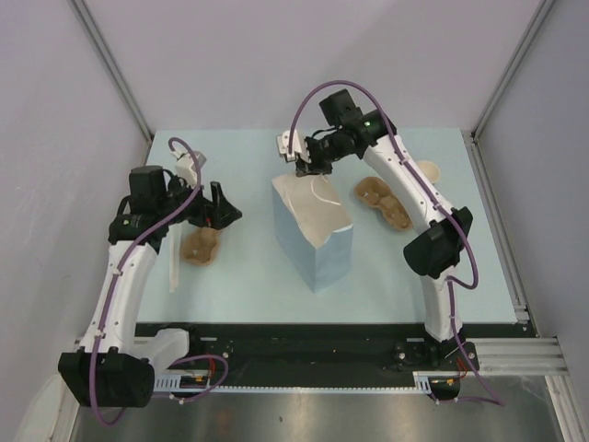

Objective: Pack the takeout coffee

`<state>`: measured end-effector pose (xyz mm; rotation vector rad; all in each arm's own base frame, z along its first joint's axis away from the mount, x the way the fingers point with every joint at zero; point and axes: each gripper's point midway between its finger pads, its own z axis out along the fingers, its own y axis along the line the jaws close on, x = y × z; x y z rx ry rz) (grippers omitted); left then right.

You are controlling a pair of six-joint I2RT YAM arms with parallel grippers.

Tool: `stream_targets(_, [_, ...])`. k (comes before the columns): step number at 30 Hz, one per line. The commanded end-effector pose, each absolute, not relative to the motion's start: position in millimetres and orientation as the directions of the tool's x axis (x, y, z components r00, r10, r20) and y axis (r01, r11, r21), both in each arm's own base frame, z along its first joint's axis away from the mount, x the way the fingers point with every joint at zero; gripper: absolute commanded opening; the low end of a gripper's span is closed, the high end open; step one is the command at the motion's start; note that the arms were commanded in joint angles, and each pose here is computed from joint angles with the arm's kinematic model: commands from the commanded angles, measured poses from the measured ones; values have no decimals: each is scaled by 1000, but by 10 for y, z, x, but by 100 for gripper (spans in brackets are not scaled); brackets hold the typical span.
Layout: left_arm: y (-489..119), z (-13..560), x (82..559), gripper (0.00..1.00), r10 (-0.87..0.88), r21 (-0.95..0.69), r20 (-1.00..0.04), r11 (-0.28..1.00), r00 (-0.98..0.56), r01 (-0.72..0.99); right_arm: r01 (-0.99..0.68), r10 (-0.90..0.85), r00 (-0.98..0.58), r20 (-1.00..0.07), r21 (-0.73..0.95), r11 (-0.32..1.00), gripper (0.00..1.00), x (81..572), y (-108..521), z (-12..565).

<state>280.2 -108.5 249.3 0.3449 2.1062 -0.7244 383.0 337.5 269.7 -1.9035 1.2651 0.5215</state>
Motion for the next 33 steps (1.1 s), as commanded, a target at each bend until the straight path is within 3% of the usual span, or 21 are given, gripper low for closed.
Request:
stream_targets(1, [-859,2502,2860,95,29,-301,-810,837,-586,458,-884,-587,449,-674,-431,-182,6,3884,3293,2915])
stream_targets(3, [-778,2509,2895,95,65,-259,-814,848,-577,462,-890,-591,431,-682,-428,-156,0,3838,3260,3010])
stream_targets(13, [-568,2189,3265,98,373,-81,-750,767,-546,636,-959,-656,260,-708,-267,-93,0,3401,2945,2995])
stream_targets(14, [-567,2184,3322,98,377,-89,-743,764,-553,640,-965,-665,241,-707,-245,-90,9,3374,2922,2928])
stream_targets(15, [-566,2166,3358,98,377,-94,-740,762,-557,641,-963,-659,246,-711,-255,-85,36,3345,2894,2987])
stream_targets(16, [-573,2160,3388,97,375,-100,-740,759,-559,643,-965,-654,242,-717,-248,-86,48,3319,2889,2994])
stream_targets(17, [-585,2149,3428,97,374,-109,-738,755,-562,646,-966,-654,235,-719,-244,-79,68,3312,2873,2999])
stream_targets(20, [-616,2138,3475,97,351,-141,-740,754,-574,642,-965,-643,228,-731,-258,-49,88,3287,2813,3131])
stream_targets(24, [-649,2154,3502,97,328,-162,-747,753,-578,637,-963,-659,222,-718,-269,-32,99,3216,2688,3169])
stream_targets(33, [-707,2162,3527,97,295,-200,-756,746,-585,635,-954,-659,198,-726,-296,40,100,3231,2528,3171])
